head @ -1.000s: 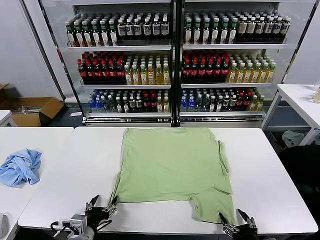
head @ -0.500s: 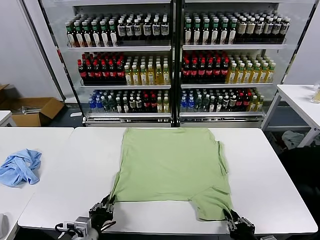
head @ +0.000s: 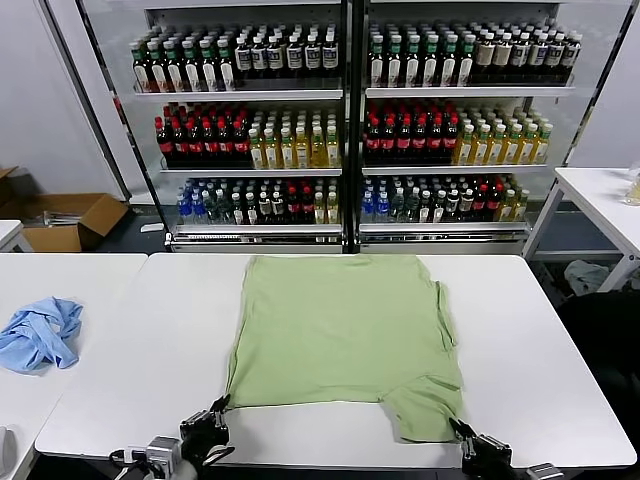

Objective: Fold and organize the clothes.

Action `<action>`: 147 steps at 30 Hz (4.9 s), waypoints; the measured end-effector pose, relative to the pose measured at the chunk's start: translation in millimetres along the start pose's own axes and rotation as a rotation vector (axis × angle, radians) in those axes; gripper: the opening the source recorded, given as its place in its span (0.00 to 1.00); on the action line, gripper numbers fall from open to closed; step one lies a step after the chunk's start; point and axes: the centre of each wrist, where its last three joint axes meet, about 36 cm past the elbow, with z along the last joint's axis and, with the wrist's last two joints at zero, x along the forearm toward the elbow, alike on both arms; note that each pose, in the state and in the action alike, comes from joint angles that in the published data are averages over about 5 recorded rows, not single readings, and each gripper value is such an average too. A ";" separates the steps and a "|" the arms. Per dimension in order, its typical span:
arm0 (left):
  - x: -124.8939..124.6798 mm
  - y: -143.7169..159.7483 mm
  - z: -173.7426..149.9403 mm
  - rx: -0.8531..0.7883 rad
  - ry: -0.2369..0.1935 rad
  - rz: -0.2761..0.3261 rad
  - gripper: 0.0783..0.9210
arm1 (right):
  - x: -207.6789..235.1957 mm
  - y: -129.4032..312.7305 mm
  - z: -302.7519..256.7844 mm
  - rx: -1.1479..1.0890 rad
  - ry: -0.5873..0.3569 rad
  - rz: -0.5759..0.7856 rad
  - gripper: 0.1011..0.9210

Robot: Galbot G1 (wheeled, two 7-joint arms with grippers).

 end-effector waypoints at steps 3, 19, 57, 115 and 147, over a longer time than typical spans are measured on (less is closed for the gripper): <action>13.1 2.5 -4.9 0.003 -0.001 0.004 0.01 | 11.0 -0.2 -6.4 0.016 -0.003 -0.020 0.01; 86.3 17.8 -29.4 -0.062 0.081 -0.004 0.01 | 60.4 11.5 -26.2 0.108 0.021 -0.093 0.01; -79.2 69.4 -64.2 0.024 -0.163 0.082 0.01 | -105.8 -17.0 -74.4 0.026 -0.176 0.064 0.01; -74.8 48.2 -28.2 -0.067 0.078 -0.012 0.14 | -115.1 0.4 -16.8 -0.002 -0.028 0.108 0.08; 32.4 23.9 -30.0 -0.193 0.092 0.003 0.28 | -2.7 27.8 -27.6 0.110 0.013 0.094 0.31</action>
